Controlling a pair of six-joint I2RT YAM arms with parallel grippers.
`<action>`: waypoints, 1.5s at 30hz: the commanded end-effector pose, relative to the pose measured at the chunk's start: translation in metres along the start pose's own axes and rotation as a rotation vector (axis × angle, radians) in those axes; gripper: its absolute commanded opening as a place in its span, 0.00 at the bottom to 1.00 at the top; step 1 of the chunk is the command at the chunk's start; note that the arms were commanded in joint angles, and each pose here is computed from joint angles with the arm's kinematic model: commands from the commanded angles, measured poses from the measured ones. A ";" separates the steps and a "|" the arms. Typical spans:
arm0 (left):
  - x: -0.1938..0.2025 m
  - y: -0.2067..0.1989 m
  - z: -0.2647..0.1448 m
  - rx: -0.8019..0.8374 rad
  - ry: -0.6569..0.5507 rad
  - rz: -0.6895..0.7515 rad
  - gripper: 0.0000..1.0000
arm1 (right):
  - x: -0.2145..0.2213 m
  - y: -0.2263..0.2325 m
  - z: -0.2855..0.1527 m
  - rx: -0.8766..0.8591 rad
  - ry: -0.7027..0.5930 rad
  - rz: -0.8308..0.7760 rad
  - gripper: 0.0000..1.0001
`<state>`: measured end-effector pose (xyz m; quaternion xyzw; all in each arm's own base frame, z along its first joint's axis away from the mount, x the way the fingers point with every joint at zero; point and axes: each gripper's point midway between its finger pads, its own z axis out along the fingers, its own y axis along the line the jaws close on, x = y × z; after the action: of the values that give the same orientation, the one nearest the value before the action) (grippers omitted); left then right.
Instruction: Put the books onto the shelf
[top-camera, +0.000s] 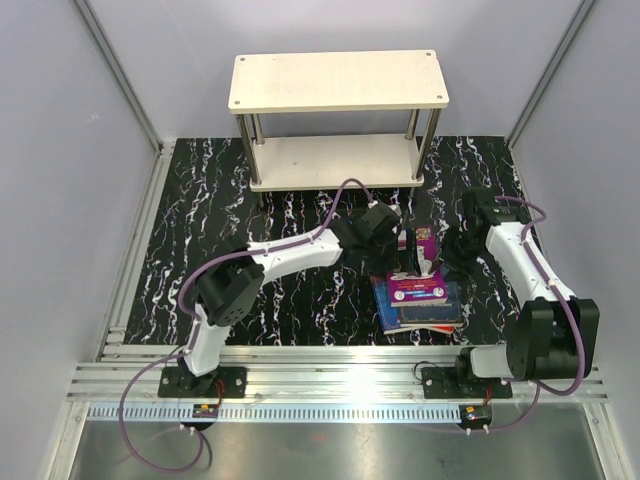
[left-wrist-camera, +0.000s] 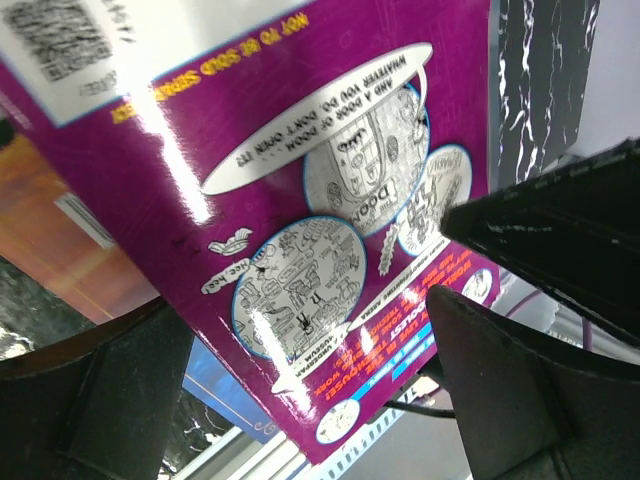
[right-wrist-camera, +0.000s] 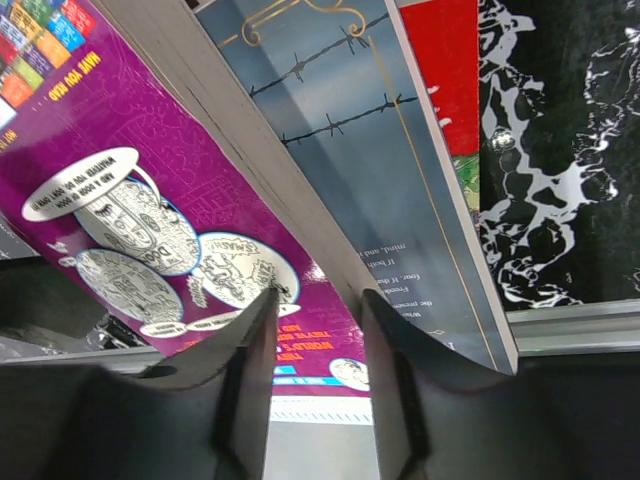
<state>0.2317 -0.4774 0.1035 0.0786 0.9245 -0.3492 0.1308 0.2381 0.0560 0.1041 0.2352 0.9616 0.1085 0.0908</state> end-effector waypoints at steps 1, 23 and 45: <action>-0.024 -0.042 -0.007 0.151 -0.062 0.007 0.99 | -0.004 0.017 0.004 -0.084 0.018 -0.016 0.42; -0.018 -0.096 -0.068 0.552 -0.052 0.034 0.63 | 0.023 0.051 0.014 -0.194 0.115 -0.033 0.26; -0.128 -0.002 -0.140 0.261 -0.588 -0.277 0.00 | 0.039 0.100 -0.138 -0.411 0.031 -0.003 0.77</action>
<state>0.2771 -0.4178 0.1943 -0.0488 0.8626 -0.4396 0.2456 0.2413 0.1215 0.2293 0.1957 0.9358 0.2538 0.1466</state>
